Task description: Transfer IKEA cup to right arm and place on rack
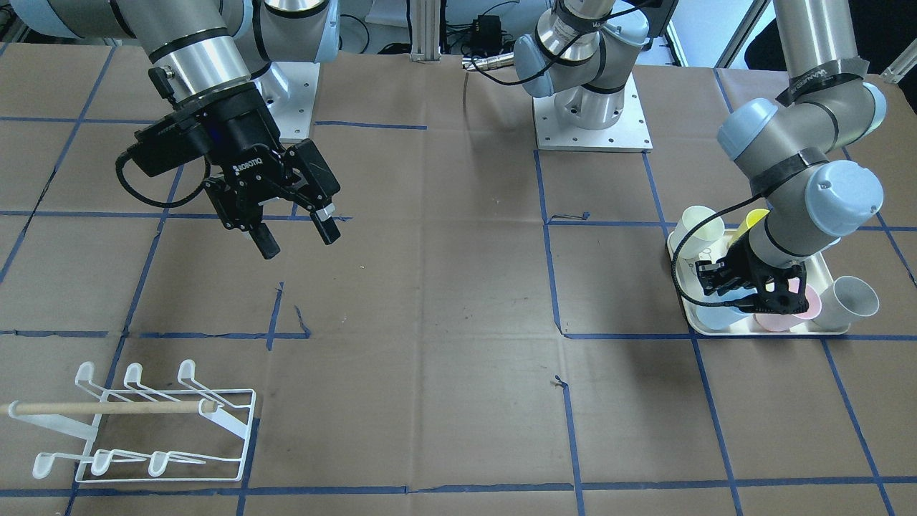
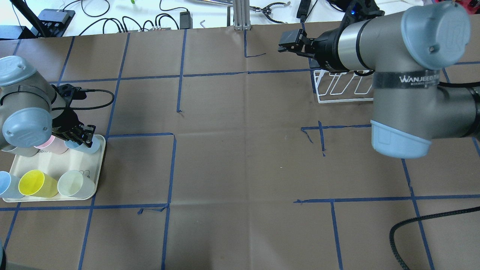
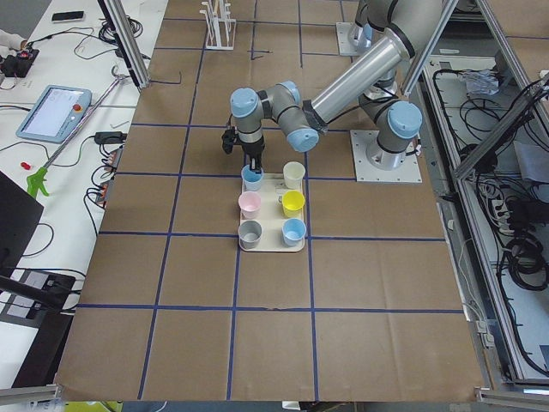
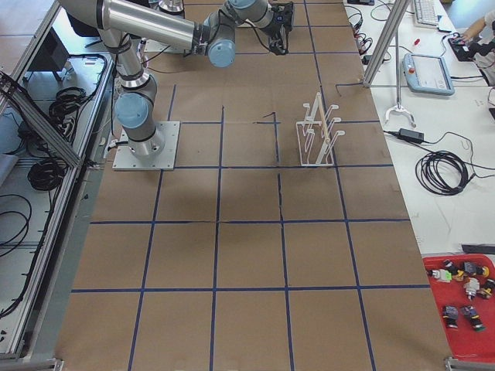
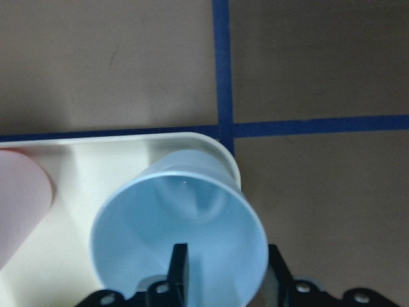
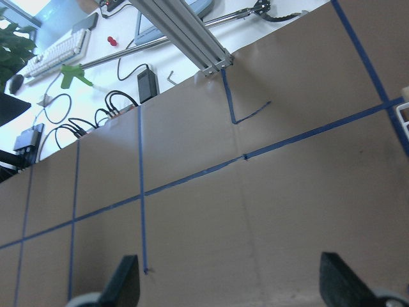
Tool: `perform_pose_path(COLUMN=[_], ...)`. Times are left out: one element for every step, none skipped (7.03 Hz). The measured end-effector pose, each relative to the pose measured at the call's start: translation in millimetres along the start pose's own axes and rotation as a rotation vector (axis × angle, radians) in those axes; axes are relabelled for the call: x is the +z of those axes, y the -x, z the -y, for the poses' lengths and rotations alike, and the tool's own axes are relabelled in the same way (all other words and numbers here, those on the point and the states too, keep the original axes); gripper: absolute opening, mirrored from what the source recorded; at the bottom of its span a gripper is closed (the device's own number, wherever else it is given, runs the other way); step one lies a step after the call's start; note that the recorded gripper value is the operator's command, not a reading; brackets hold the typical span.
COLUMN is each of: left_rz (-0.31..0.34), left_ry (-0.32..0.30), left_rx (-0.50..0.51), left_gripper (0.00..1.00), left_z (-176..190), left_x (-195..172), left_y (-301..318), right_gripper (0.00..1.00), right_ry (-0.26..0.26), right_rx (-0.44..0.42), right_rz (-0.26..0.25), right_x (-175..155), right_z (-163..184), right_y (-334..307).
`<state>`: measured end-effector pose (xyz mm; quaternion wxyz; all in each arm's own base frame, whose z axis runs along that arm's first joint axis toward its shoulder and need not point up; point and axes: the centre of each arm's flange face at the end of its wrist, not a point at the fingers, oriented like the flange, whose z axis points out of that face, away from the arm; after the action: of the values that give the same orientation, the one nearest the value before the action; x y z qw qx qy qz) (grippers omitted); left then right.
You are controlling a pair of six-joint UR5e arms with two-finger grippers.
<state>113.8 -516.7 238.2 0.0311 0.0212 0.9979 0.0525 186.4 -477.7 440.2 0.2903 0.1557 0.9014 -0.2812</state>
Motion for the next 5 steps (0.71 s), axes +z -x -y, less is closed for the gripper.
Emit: perform_pose_path(left_rz=[0.012, 0.025, 0.032, 0.024, -0.018], left_ry=[-0.017, -0.041, -0.057, -0.056, -0.044], left_rx=[-0.004, -0.008, -0.01, -0.008, -0.012], left_gripper=[0.0, 0.0, 0.0, 0.0, 0.0], left_z=[2, 6, 11, 14, 16], left_x=[-10, -26, -52, -83, -113], left_y=[2, 6, 11, 12, 10], right_gripper=[1.0, 1.0, 1.0, 1.0, 1.0], right_ry=[-0.028, -0.035, -0.043, -0.081, -0.12], right_rx=[0.088, 0.166, 0.233, 0.292, 0.36], right_rz=[0.071, 0.117, 0.162, 0.22, 0.282], right_x=[-3, -4, -6, -11, -15], right_z=[-8, -16, -24, -35, -47], right_y=[2, 1, 0, -2, -7])
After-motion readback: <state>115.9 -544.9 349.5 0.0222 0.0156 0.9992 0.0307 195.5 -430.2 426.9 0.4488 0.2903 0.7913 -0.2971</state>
